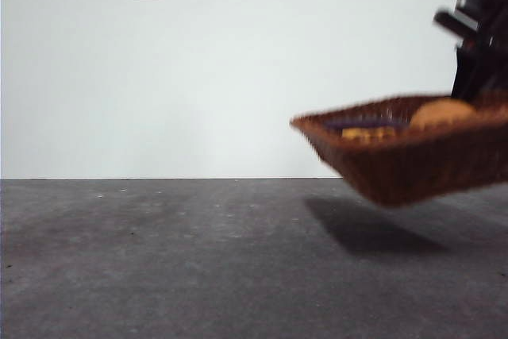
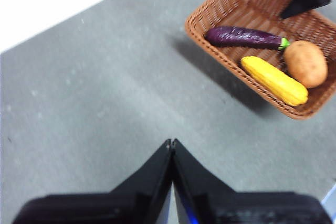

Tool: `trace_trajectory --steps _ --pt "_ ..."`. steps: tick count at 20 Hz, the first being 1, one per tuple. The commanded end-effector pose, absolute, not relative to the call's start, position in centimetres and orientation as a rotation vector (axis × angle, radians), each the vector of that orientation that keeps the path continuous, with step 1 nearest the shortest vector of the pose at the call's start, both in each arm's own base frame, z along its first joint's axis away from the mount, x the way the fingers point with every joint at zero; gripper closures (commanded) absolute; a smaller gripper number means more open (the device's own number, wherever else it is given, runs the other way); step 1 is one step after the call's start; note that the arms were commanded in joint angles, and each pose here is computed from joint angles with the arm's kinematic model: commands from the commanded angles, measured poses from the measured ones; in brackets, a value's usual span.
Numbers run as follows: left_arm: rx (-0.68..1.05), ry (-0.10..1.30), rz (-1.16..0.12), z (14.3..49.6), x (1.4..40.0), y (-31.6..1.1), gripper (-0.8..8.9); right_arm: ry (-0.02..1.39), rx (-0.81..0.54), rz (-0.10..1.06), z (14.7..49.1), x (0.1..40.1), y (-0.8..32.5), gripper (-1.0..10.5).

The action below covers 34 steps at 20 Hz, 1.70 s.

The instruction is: Help me put the vegetables on the table into the basket

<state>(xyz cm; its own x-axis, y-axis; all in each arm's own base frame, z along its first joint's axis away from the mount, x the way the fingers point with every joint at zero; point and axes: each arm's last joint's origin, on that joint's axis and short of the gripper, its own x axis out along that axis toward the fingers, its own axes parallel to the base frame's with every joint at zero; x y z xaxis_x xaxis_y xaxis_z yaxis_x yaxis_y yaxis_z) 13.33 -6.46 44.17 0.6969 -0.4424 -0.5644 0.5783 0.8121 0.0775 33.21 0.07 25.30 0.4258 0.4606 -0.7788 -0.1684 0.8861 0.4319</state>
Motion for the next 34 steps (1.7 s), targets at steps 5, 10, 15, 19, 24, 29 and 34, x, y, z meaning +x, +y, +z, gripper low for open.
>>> trace_trajectory --steps 5,10,15,19,24,29,34 --pt "0.253 0.585 -0.561 43.9 13.2 -6.3 8.21 1.151 0.342 0.377 19.6 36.2 -1.2 9.6" --pt "0.249 0.585 -0.561 43.9 13.3 -6.4 8.21 1.208 0.318 0.324 17.4 36.7 -1.7 9.6" --pt "0.250 0.587 -0.561 43.9 13.3 -6.4 8.21 1.245 0.300 0.288 17.1 36.6 -1.8 9.5" --pt "0.252 0.600 -0.562 43.8 13.3 -6.4 8.21 1.244 0.307 0.287 17.1 36.6 -1.8 7.5" --pt "0.253 0.610 -0.562 43.7 13.3 -6.3 8.21 1.158 0.290 0.288 19.3 36.3 -1.8 6.0" --pt "0.257 0.609 -0.564 43.7 13.3 -6.4 8.21 0.954 0.234 0.240 27.9 32.4 -1.7 6.0" --pt "0.262 0.608 -0.565 43.7 13.3 -6.4 8.21 0.870 0.233 0.332 35.2 23.2 -0.7 6.0"
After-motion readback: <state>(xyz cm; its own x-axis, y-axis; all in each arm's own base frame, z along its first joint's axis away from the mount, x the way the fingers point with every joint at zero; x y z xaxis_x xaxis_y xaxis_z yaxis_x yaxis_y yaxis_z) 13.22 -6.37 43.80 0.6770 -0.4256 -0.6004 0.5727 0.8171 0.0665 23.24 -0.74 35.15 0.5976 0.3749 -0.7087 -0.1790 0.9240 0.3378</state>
